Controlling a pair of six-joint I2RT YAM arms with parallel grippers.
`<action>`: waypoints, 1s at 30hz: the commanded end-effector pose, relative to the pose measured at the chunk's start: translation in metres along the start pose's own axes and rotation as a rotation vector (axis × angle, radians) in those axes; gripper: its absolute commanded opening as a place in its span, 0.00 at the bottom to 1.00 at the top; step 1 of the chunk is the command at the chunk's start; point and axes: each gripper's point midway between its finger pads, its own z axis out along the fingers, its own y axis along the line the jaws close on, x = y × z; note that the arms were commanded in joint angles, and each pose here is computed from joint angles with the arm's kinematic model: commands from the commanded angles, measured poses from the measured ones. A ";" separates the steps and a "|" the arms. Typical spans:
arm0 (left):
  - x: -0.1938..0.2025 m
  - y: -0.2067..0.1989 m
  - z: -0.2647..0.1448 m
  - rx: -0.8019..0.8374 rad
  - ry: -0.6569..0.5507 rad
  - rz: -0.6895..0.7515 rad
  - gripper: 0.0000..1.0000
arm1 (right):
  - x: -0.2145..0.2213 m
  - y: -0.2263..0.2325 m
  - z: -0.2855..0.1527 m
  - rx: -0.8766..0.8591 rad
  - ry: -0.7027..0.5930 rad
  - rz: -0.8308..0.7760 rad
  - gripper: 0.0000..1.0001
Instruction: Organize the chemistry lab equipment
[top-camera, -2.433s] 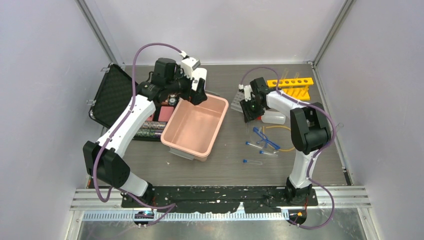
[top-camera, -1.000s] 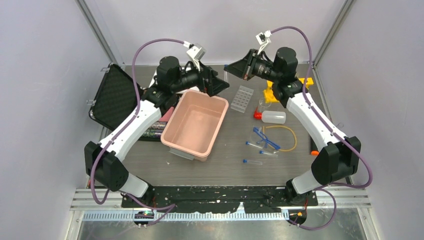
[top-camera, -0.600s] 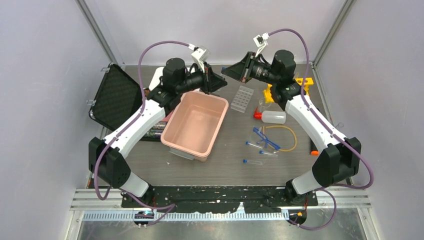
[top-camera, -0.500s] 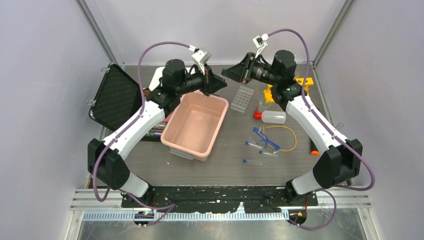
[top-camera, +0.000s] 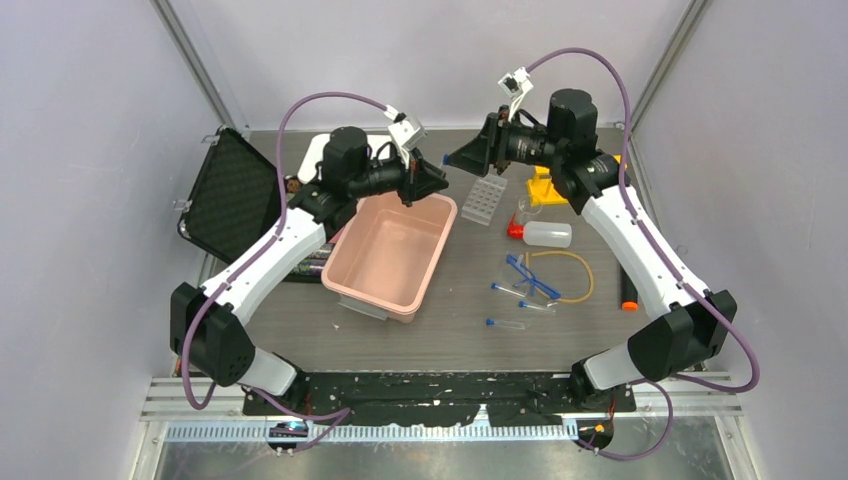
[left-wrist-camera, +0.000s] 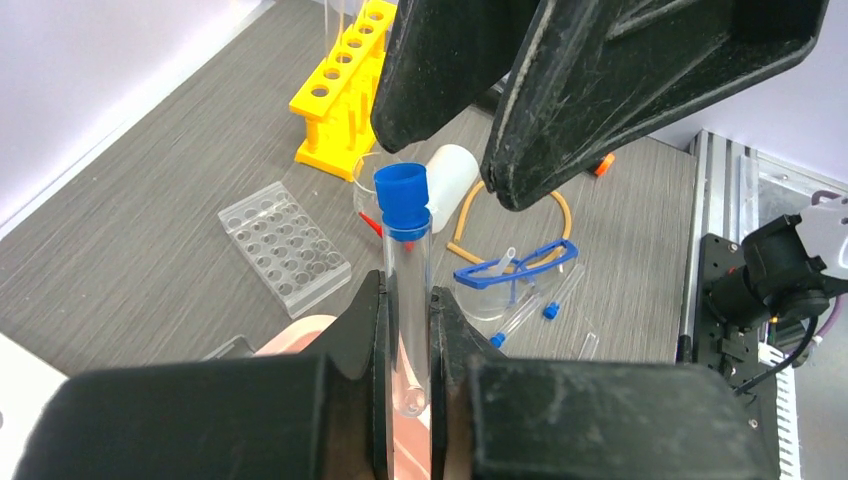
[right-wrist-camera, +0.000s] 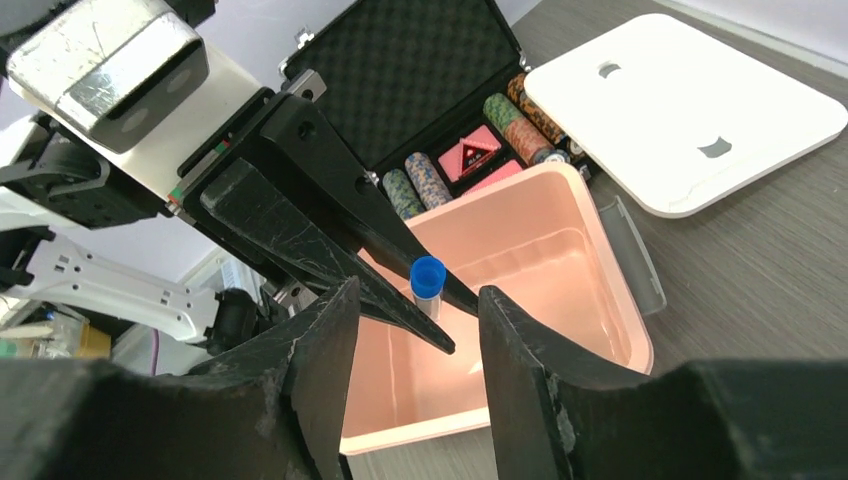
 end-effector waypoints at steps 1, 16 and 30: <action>-0.017 -0.013 -0.008 0.049 -0.031 0.077 0.00 | 0.001 0.007 -0.002 -0.006 0.051 -0.079 0.51; -0.010 -0.023 0.000 0.100 0.008 0.100 0.00 | 0.008 0.006 0.009 -0.003 0.084 -0.110 0.16; -0.018 0.038 -0.050 -0.129 0.046 -0.024 1.00 | -0.008 -0.140 -0.032 0.643 0.005 -0.355 0.05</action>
